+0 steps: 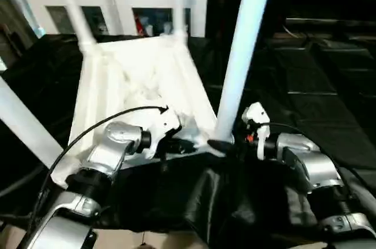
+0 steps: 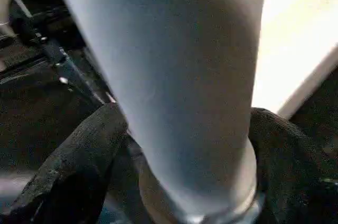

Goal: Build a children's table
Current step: Rotate leg to tighten

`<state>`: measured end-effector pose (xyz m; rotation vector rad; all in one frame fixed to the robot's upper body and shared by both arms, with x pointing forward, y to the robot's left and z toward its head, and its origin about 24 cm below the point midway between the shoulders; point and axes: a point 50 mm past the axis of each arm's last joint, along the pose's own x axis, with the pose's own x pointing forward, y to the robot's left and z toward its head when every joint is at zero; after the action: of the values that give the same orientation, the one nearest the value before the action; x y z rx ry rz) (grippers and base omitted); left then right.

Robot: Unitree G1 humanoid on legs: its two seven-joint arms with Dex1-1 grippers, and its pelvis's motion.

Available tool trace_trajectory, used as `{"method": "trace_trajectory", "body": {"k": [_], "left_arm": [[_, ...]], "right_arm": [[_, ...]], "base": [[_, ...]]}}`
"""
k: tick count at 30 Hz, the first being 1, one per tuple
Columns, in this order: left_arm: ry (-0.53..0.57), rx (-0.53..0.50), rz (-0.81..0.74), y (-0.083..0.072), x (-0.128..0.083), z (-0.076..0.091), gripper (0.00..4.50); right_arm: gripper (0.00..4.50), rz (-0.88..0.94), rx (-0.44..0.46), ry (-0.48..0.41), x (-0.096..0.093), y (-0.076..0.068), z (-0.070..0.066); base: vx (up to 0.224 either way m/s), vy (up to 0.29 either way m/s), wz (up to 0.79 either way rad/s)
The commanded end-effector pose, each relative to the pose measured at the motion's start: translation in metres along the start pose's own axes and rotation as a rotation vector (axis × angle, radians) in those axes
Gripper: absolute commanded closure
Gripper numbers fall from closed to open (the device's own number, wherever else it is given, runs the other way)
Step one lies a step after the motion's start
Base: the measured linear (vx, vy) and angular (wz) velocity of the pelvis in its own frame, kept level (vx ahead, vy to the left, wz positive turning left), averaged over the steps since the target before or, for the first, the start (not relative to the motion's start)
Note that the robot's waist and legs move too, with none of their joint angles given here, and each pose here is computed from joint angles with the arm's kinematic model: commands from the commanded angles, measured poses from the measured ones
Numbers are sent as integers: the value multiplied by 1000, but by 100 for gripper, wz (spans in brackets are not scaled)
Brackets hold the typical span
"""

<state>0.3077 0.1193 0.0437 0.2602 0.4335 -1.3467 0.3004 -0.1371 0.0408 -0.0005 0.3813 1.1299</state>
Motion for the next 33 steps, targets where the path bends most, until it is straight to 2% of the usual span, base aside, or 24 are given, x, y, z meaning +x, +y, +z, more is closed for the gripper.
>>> {"method": "trace_trajectory", "body": {"k": [1,9,12,13,16,19,20,21,22,24,27,32,33], "left_arm": [[-82,63,-71,-6,9,24,450],[-70,52,-114,-10,8,22,450],[-72,54,-110,-10,7,23,450],[-72,54,-96,-9,8,23,450],[-86,54,-53,-6,11,25,450],[-115,54,33,1,16,31,450],[-121,57,54,2,18,33,450],[-136,62,103,5,24,38,450],[-136,62,103,5,24,38,450],[-144,61,165,9,32,43,450],[-165,34,239,12,43,50,450],[-169,41,230,8,50,53,450],[-170,42,219,7,51,52,450]], "right_arm": [[67,193,23,30,21,24,-7],[140,219,30,42,19,25,-7],[153,214,28,42,19,26,-7],[171,196,21,41,20,25,-8],[178,124,13,38,23,20,-10],[188,-41,25,17,31,9,-11],[190,-97,51,5,34,6,-11],[192,-215,116,-21,42,0,-11],[196,-215,116,-21,42,0,-11],[201,-312,162,-32,54,-1,-12],[202,-479,182,-38,71,-1,-10],[202,-407,103,-44,84,8,-3],[202,-376,113,-52,84,9,-3]], "base": [[0,0,0],[0,0,0],[0,0,0],[0,0,0],[0,0,0],[0,0,0],[0,0,0],[0,0,0],[0,0,0],[0,0,0],[0,0,0],[0,0,0],[0,0,0]]}}
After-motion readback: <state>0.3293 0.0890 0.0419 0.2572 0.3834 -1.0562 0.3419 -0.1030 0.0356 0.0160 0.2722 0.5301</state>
